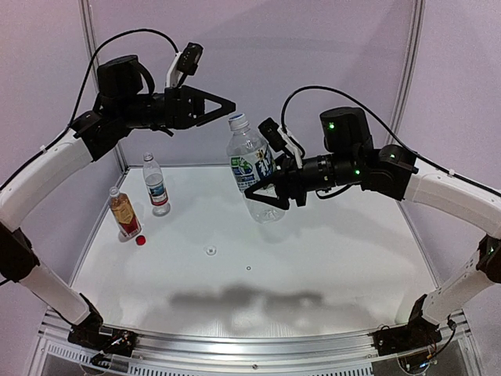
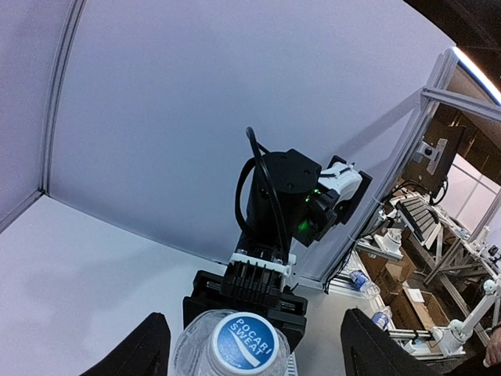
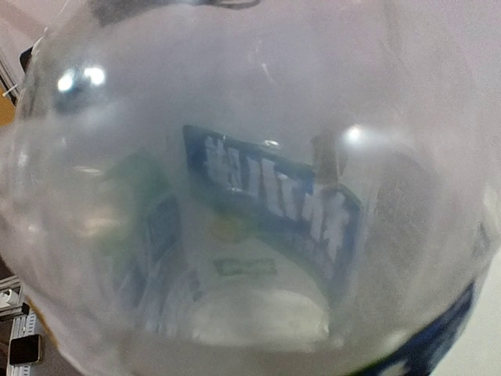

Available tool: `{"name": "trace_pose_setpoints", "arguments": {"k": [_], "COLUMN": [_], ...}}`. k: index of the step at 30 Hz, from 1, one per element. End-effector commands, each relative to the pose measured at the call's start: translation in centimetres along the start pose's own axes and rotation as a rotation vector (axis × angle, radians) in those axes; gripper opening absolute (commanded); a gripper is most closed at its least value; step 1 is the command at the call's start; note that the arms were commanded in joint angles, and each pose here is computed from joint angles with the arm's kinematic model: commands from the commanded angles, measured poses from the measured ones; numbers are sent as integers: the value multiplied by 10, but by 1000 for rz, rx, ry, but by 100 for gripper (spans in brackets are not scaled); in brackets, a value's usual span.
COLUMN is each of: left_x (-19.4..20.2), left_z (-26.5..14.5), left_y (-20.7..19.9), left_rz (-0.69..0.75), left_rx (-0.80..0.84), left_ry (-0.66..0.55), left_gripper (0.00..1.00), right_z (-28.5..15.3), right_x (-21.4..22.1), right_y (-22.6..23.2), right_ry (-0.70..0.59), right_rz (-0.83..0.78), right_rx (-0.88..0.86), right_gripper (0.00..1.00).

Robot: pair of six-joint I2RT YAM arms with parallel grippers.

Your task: Unscrew the bottle caps

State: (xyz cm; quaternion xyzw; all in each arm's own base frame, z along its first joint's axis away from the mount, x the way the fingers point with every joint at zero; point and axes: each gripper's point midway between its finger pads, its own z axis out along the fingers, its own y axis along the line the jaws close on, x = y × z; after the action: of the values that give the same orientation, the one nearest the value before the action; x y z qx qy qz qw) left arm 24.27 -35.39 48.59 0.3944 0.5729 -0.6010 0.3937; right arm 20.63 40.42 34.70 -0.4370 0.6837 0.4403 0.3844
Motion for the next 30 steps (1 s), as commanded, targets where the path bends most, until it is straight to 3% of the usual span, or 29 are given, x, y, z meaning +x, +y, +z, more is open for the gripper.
{"name": "trace_pose_setpoints", "arguments": {"k": [1,17,25,29,30], "left_x": [4,17,24,25,25], "left_z": [5,11,12,12,11], "left_y": [-5,9,11,14,16], "left_rz": [38,49,47,48,49], "left_rx": [6,-52,-59,-72,-82], "left_ry": [23,48,64,66,64], "left_gripper": [73,61,63,57,52], "right_z": [-2,7,11,13,14], "right_x": [-6,-4,-3,-3,-3], "right_y": [9,9,10,10,10], "right_ry": [-7,19,25,32,34], "right_rz": [-1,7,16,16,16], "right_rx": [-22,-48,-64,-72,-73], "right_gripper": [60,60,60,60,60]}}
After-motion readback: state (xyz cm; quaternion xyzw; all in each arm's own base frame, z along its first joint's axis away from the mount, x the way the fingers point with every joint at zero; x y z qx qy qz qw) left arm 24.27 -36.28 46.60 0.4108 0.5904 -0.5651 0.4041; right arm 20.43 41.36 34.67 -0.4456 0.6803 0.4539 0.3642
